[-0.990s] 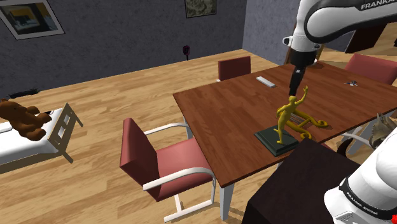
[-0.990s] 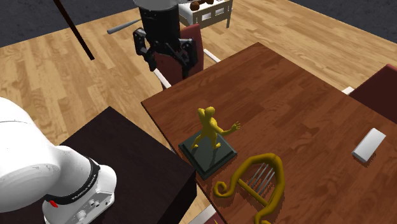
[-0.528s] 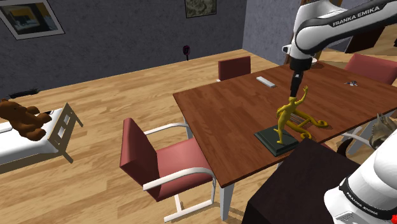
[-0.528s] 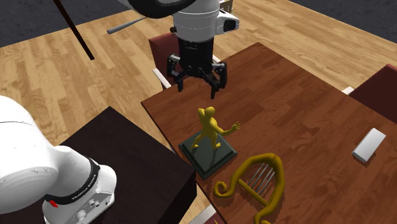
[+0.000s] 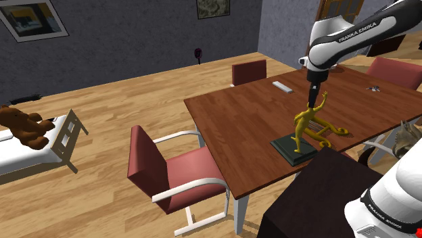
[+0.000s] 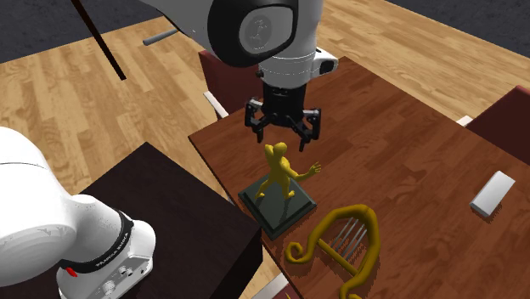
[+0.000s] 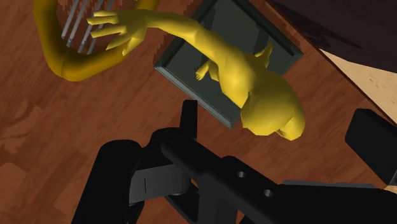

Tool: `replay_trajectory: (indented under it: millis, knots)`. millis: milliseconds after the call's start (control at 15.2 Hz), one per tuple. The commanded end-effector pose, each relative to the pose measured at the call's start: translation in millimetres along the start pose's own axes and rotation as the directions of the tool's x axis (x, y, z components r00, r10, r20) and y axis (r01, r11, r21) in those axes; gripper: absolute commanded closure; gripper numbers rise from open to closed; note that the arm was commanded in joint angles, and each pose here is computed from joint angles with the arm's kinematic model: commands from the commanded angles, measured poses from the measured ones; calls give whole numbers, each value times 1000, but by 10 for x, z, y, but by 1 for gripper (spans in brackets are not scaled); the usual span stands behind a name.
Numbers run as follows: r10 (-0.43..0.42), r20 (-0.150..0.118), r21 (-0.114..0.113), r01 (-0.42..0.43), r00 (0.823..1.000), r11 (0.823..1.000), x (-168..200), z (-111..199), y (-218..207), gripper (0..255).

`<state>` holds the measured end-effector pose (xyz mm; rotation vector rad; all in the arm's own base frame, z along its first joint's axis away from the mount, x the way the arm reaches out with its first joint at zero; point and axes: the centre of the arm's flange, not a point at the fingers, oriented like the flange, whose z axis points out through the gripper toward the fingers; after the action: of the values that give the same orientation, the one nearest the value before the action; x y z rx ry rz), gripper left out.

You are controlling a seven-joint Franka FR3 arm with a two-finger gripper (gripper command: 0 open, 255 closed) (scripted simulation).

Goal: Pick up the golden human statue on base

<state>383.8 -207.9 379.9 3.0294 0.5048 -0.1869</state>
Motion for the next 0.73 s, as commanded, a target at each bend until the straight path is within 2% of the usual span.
replay_trajectory:
  millis: [0, 198, 264, 660]
  knots:
    - [0, 0, -1, 0, 1000, 1000, 11, 104, -7, 0]
    - [0, 0, -1, 0, 1000, 1000, 21, 187, -11, 0]
    - [0, 0, -1, 0, 1000, 1000, 21, 184, -11, 255]
    - [0, 0, -1, 0, 1000, 1000, 23, 181, -12, 255]
